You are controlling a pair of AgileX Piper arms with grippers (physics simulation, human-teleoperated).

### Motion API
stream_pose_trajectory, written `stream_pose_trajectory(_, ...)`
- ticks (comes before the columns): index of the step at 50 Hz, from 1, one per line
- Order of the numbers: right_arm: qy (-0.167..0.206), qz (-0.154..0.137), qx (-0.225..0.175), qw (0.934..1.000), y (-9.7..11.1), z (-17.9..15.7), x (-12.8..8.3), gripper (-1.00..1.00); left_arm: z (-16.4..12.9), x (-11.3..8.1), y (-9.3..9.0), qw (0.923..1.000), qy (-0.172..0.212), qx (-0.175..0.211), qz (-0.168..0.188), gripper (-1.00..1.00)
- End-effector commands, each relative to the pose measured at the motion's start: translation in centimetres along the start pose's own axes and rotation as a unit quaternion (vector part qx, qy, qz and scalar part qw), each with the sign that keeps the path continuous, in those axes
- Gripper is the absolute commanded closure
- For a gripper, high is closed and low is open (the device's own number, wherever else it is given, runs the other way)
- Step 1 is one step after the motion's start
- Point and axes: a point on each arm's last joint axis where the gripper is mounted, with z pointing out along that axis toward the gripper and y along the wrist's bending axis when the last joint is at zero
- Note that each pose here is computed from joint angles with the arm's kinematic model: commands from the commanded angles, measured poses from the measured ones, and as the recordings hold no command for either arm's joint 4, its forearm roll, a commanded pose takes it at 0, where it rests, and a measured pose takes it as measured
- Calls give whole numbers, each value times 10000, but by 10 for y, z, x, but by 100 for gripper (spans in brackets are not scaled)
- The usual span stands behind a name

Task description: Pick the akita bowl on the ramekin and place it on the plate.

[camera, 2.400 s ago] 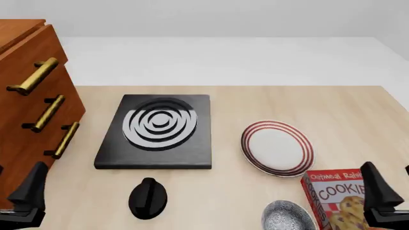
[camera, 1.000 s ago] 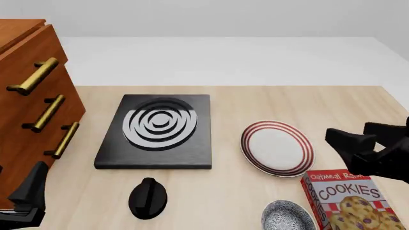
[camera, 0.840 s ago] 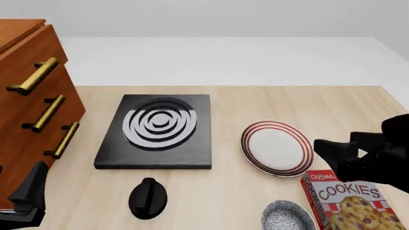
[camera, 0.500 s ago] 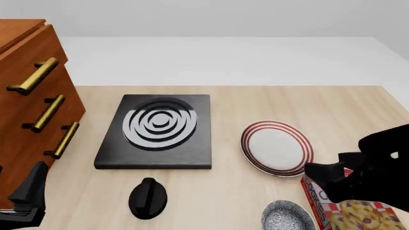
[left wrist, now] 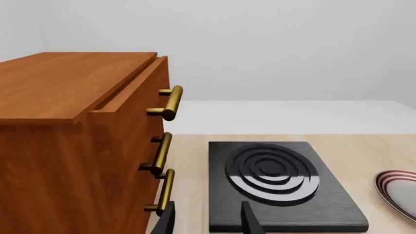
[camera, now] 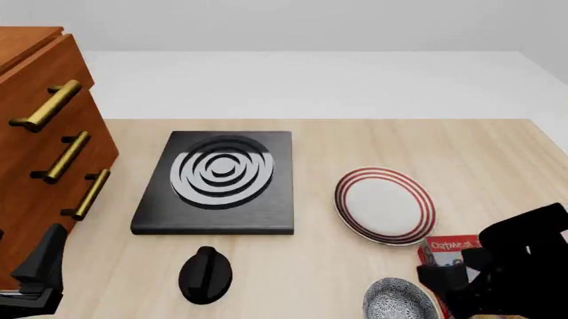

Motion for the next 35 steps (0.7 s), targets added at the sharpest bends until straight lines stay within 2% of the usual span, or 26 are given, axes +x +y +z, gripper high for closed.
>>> stream_pose_trajectory(1,173,37,17,9998,-1,8,10,-100,0,0,0,10000,0,0,0,-100)
stream_pose_trajectory(16,341,231,28,9991,-1,22,13,-100,0,0,0,10000,1,0,-1,-100)
stream_pose_trajectory(35,561,244,87,9981,-3,36,25,-100,0,0,0,10000,1,0,-1,-100)
